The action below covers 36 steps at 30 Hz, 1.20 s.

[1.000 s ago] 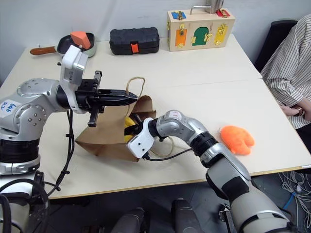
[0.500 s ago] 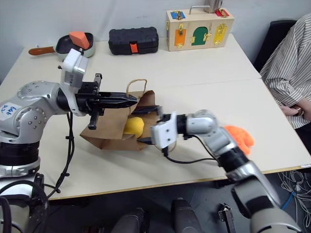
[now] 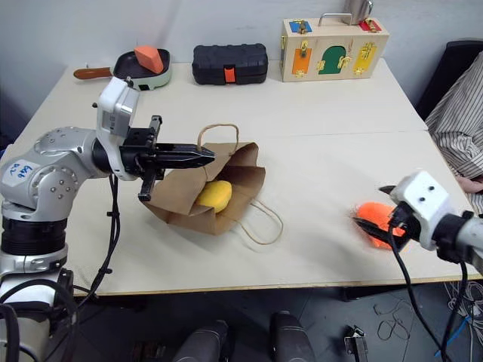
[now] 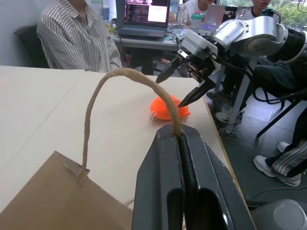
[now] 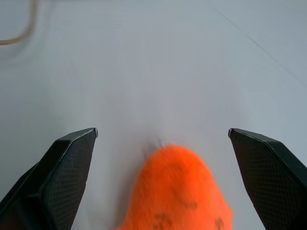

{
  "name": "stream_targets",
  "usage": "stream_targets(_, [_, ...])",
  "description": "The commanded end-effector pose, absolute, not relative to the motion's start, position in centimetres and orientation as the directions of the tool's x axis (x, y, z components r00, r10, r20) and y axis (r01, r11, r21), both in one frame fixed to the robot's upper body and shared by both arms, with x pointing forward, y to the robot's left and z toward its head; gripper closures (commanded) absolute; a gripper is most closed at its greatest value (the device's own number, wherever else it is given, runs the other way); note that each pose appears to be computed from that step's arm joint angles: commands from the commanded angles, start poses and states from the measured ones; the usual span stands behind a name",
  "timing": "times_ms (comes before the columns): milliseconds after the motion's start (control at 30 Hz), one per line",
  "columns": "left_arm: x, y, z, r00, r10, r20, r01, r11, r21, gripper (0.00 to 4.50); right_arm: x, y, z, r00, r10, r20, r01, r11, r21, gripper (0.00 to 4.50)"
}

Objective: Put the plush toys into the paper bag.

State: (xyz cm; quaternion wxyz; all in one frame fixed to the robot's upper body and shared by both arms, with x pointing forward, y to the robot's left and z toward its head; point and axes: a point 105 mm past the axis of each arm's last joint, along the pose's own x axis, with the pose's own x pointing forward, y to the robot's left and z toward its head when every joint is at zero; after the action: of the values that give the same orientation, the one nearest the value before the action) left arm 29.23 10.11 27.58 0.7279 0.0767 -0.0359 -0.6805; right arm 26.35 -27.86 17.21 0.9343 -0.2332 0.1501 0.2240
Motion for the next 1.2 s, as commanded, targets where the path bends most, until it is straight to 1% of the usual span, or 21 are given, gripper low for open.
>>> stream_targets(33, [28.8,10.3,28.6,0.069,-0.997,-0.022,0.976,0.063,0.207,4.50,26.8,-29.6,15.0,0.876,0.248,-0.413,-0.383,0.878,-0.286,0.02])
stream_targets(100, [28.9,10.2,28.5,0.072,-0.997,-0.021,0.976,0.066,0.206,4.50,27.4,-30.7,12.5,0.862,0.183,-0.473,-0.347,0.894,-0.285,0.02])
stream_targets(167, [28.9,10.2,28.6,0.074,-0.997,-0.021,0.976,0.068,0.207,4.50,27.6,-31.3,11.4,0.851,0.150,-0.503,-0.335,0.893,-0.301,0.02])
stream_targets(200, [28.9,10.2,28.7,0.075,-0.997,-0.021,0.976,0.069,0.209,4.50,27.7,-31.5,11.0,0.849,0.147,-0.507,-0.336,0.892,-0.303,0.19])
stream_targets(300, [28.9,10.4,28.8,0.079,-0.997,-0.023,0.974,0.073,0.215,4.50,28.0,-31.2,11.2,0.864,0.166,-0.476,-0.342,0.886,-0.314,0.96])
stream_targets(367, [28.9,10.5,28.8,0.081,-0.996,-0.024,0.973,0.074,0.216,4.50,28.1,-31.0,11.8,0.874,0.177,-0.453,-0.344,0.884,-0.318,1.67])
stream_targets(433, [28.8,10.6,28.9,0.085,-0.996,-0.027,0.972,0.078,0.220,4.50,28.2,-30.5,12.9,0.884,0.208,-0.418,-0.356,0.879,-0.316,2.28])
stream_targets(467, [28.9,10.6,28.9,0.088,-0.996,-0.028,0.972,0.079,0.223,4.50,28.3,-29.9,14.0,0.892,0.244,-0.382,-0.375,0.870,-0.319,2.68])
stream_targets(500, [28.9,10.6,29.0,0.089,-0.996,-0.029,0.971,0.080,0.225,4.50,28.5,-29.1,15.0,0.893,0.283,-0.349,-0.397,0.860,-0.319,2.97])
stream_targets(533, [28.9,10.6,29.1,0.089,-0.996,-0.029,0.971,0.080,0.227,4.50,28.7,-27.4,16.4,0.880,0.360,-0.311,-0.453,0.832,-0.320,3.30])
stream_targets(600, [28.8,10.5,29.2,0.090,-0.996,-0.030,0.970,0.080,0.230,4.50,29.0,-24.0,18.6,0.829,0.496,-0.258,-0.558,0.750,-0.355,3.85])
stream_targets(667, [28.8,10.4,29.4,0.088,-0.996,-0.028,0.969,0.079,0.233,4.50,29.2,-19.6,19.9,0.736,0.635,-0.235,-0.668,0.625,-0.404,4.21])
stream_targets(733, [28.9,10.2,29.7,0.087,-0.996,-0.025,0.968,0.078,0.236,4.50,29.4,-14.9,20.3,0.622,0.744,-0.244,-0.740,0.458,-0.492,4.26])
stream_targets(800, [28.9,10.1,29.9,0.085,-0.996,-0.023,0.968,0.077,0.238,4.50,30.2,-11.7,20.0,0.557,0.784,-0.274,-0.740,0.318,-0.592,4.26])
stream_targets(933, [28.9,10.0,30.1,0.082,-0.996,-0.024,0.968,0.073,0.241,4.50,33.3,-8.0,19.3,0.543,0.784,-0.300,-0.656,0.173,-0.735,4.26])
stream_targets(1000, [28.8,10.0,30.1,0.080,-0.996,-0.028,0.968,0.071,0.241,4.50,34.7,-6.2,19.6,0.542,0.789,-0.290,-0.612,0.133,-0.780,4.26])
stream_targets(1067, [28.8,10.1,30.1,0.083,-0.996,-0.032,0.968,0.073,0.239,4.50,35.8,-4.5,20.4,0.538,0.803,-0.257,-0.591,0.142,-0.794,4.26])
stream_targets(1133, [28.8,10.2,30.1,0.088,-0.996,-0.032,0.968,0.078,0.238,4.50,36.4,-2.9,21.0,0.513,0.824,-0.240,-0.591,0.136,-0.795,4.26])
stream_targets(1200, [28.7,10.2,30.0,0.090,-0.995,-0.031,0.968,0.081,0.237,4.50,36.6,-1.5,21.1,0.483,0.839,-0.249,-0.588,0.100,-0.803,4.26])
